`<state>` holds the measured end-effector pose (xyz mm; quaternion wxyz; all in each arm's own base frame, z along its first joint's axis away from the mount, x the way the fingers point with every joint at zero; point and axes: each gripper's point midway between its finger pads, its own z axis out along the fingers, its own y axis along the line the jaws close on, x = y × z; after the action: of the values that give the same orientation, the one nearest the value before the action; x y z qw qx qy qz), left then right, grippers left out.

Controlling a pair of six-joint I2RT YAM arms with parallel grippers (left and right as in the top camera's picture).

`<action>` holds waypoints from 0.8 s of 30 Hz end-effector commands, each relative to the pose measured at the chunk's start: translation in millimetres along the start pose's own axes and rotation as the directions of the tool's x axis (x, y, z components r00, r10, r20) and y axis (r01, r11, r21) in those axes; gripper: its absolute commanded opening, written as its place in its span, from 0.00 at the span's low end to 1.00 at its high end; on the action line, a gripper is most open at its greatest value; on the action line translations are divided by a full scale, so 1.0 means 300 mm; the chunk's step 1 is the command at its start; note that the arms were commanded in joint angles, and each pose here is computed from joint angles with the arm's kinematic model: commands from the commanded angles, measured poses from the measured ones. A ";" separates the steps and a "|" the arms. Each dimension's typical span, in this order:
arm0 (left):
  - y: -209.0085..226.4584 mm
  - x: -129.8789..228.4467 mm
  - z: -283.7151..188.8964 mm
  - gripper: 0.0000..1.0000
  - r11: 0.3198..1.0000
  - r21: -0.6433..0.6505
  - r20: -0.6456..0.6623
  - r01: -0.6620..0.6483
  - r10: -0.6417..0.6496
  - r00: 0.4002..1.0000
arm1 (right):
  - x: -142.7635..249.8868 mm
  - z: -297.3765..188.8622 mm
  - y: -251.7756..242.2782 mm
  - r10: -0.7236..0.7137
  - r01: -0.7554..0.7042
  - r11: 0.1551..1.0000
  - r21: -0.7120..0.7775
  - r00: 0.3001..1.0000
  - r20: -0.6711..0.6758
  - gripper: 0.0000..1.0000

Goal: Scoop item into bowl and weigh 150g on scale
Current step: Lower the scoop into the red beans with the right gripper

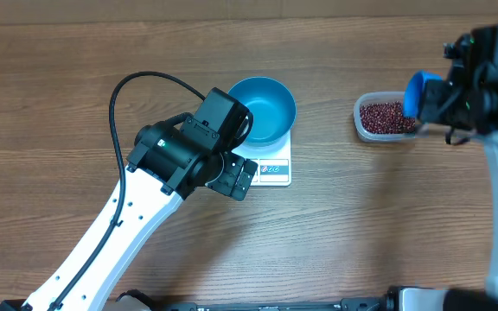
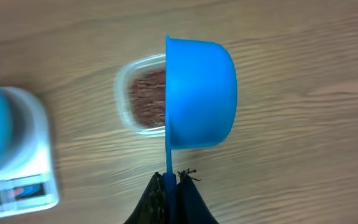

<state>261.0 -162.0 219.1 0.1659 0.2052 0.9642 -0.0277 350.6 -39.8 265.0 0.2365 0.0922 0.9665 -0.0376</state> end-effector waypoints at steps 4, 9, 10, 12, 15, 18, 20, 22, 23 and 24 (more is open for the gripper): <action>0.001 0.000 0.006 0.99 1.000 -0.011 -0.003 0.001 -0.001 1.000 | -0.053 0.128 -0.066 -0.063 0.083 0.949 0.303 0.995 -0.076 0.04; 0.001 0.000 0.006 1.00 1.000 -0.011 -0.003 0.001 -0.001 1.000 | -0.046 0.228 -0.029 -0.114 0.161 0.907 0.390 0.983 -0.142 0.04; 0.001 0.000 0.006 1.00 1.000 -0.011 -0.003 0.001 -0.001 1.000 | -0.045 0.242 -0.017 -0.117 0.167 0.900 0.404 0.982 -0.146 0.04; 0.001 0.000 0.006 1.00 1.000 -0.011 -0.003 0.002 -0.002 1.000 | -0.048 0.258 0.000 -0.132 0.185 0.871 0.455 0.980 -0.147 0.04; 0.001 0.000 0.006 0.99 1.000 -0.011 -0.003 0.001 -0.001 1.000 | -0.051 0.265 0.031 -0.158 0.207 0.863 0.460 0.977 -0.144 0.04; 0.001 0.000 0.006 1.00 1.000 -0.011 -0.003 0.001 -0.001 1.000 | -0.053 0.270 0.038 -0.143 0.189 0.865 0.464 0.981 -0.131 0.04; 0.001 0.000 0.006 0.99 1.000 -0.011 -0.003 0.001 -0.001 1.000 | -0.052 0.274 0.039 -0.141 0.187 0.866 0.464 0.981 -0.132 0.04; 0.001 0.000 0.006 0.99 1.000 -0.011 -0.003 0.002 -0.002 1.000 | -0.054 0.275 0.040 -0.141 0.185 0.866 0.464 0.982 -0.129 0.04; 0.001 0.000 0.006 0.99 1.000 -0.011 -0.003 0.002 -0.002 1.000 | -0.056 0.275 0.041 -0.140 0.184 0.867 0.462 0.982 -0.127 0.04; 0.001 0.000 0.006 0.99 1.000 -0.011 -0.003 0.001 -0.001 1.000 | -0.054 0.278 0.045 -0.139 0.183 0.872 0.455 0.982 -0.128 0.04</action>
<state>261.1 -162.0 219.2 0.1663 0.2049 0.9641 -0.0277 397.3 -35.8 185.8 0.1345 0.0477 0.9501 -0.2775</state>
